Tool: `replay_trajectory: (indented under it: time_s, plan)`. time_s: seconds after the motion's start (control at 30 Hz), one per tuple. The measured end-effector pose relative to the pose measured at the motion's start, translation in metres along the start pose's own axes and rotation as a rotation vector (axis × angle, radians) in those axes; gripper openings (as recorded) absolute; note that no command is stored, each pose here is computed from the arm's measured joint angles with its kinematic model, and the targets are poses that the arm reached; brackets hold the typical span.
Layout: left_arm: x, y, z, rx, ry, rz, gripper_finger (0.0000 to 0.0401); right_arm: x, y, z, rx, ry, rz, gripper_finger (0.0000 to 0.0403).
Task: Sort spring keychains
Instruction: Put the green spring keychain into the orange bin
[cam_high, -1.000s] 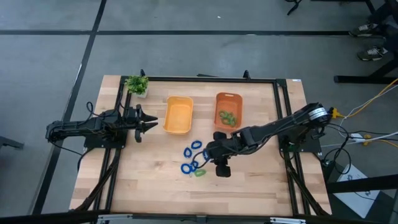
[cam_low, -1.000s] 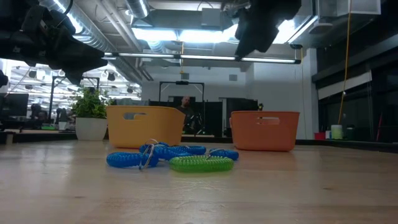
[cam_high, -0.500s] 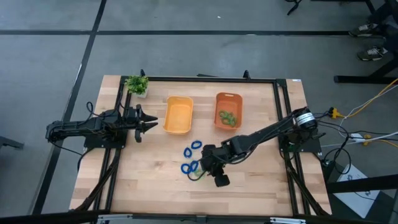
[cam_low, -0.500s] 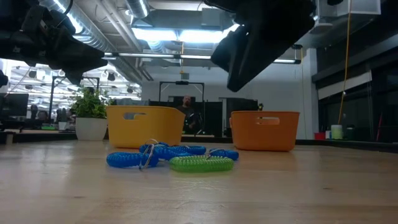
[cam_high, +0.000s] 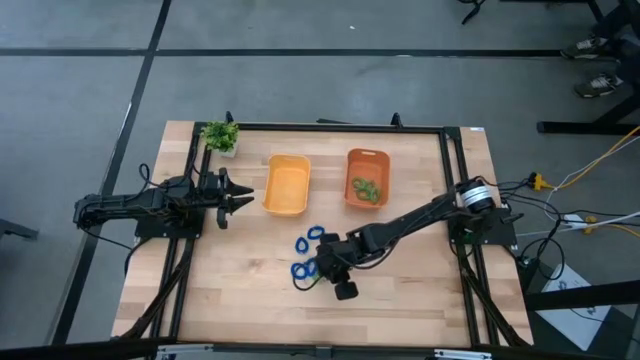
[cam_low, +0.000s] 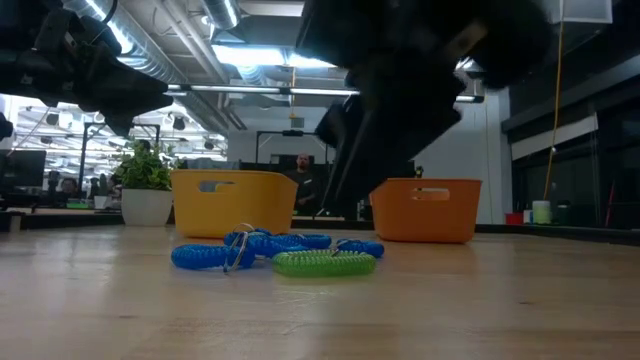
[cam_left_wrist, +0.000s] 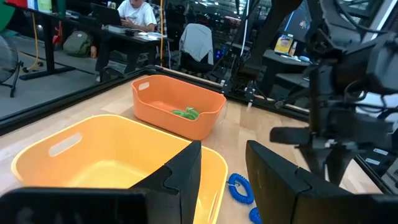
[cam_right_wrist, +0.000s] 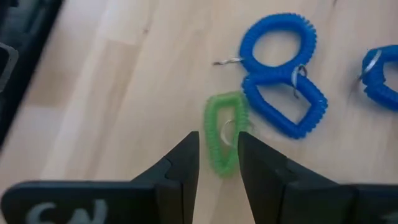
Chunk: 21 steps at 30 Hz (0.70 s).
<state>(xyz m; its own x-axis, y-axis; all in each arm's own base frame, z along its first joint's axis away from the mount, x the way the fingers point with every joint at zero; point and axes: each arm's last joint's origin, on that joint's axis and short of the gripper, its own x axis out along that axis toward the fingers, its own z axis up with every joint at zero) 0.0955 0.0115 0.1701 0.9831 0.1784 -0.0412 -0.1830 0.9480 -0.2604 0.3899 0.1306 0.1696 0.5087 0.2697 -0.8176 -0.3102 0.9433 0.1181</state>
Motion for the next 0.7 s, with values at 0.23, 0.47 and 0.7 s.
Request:
replay_trajectory:
  time_s: [0.23,0.47,0.7]
  plan:
    - [0.0,0.0,0.0,0.0,0.0,0.0,0.0123,0.012,-0.008,-0.004,-0.01,0.018,-0.011,0.011]
    - [0.0,0.0,0.0,0.0,0.0,0.0,0.0123,0.013,-0.011,-0.003,-0.008,-0.003,-0.013,0.011]
    - [0.0,0.0,0.0,0.0,0.0,0.0,0.0123,0.017,-0.012,-0.003,-0.007,-0.004,-0.014,0.011]
